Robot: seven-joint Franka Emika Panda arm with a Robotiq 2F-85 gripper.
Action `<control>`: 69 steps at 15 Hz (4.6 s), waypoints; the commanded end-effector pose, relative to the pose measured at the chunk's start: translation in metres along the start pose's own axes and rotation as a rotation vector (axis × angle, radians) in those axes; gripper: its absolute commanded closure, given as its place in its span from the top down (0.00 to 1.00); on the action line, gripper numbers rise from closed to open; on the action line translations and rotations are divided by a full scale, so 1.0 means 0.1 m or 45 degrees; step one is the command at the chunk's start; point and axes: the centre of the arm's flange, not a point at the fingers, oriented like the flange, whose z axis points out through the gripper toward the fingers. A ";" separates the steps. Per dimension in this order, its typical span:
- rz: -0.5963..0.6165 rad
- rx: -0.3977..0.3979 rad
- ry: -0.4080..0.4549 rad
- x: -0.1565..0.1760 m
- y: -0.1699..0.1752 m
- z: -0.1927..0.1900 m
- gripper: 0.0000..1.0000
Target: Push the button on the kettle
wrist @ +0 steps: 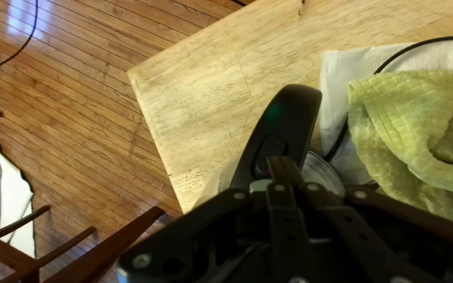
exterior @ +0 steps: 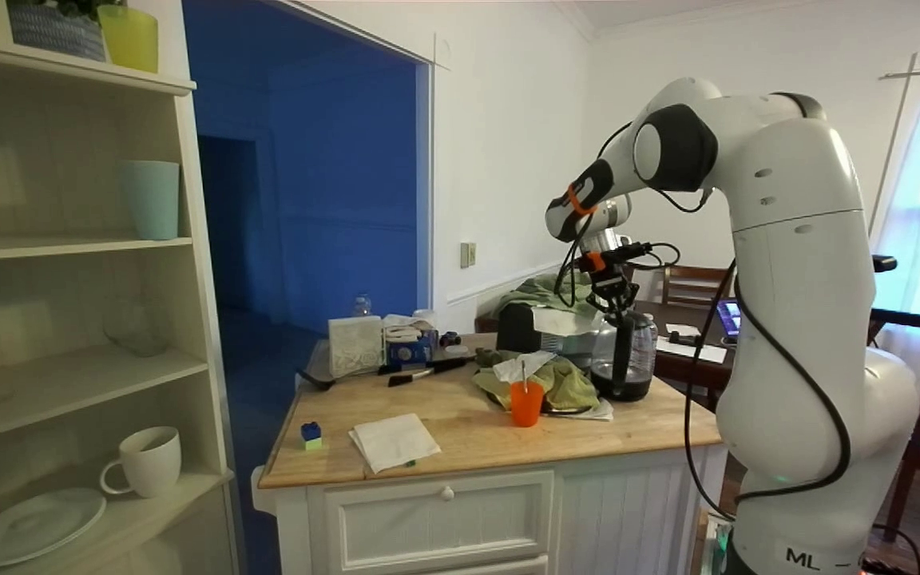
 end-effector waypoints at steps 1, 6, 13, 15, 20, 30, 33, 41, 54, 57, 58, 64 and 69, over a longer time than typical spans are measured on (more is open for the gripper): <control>-0.001 0.011 -0.048 0.03 0.24 0.00 0.00; 0.002 -0.025 -0.100 0.00 0.36 0.06 0.00; 0.019 -0.002 -0.222 -0.08 0.36 0.07 0.00; 0.030 0.030 -0.244 -0.08 0.32 0.07 0.00; 0.033 0.117 -0.248 -0.06 0.27 0.03 0.00; 0.053 0.074 -0.196 0.05 0.25 -0.01 0.00; 0.058 0.071 -0.198 0.08 0.20 0.04 0.00; 0.068 0.080 -0.197 0.18 0.17 0.02 0.00; 0.072 0.029 -0.228 0.20 0.10 0.06 0.00; 0.081 0.038 -0.213 0.24 0.08 0.08 0.00; 0.086 0.038 -0.213 0.26 0.08 0.08 0.00; 0.132 0.014 -0.218 0.39 0.00 0.18 0.00; 0.182 -0.005 -0.226 0.53 -0.08 0.24 0.00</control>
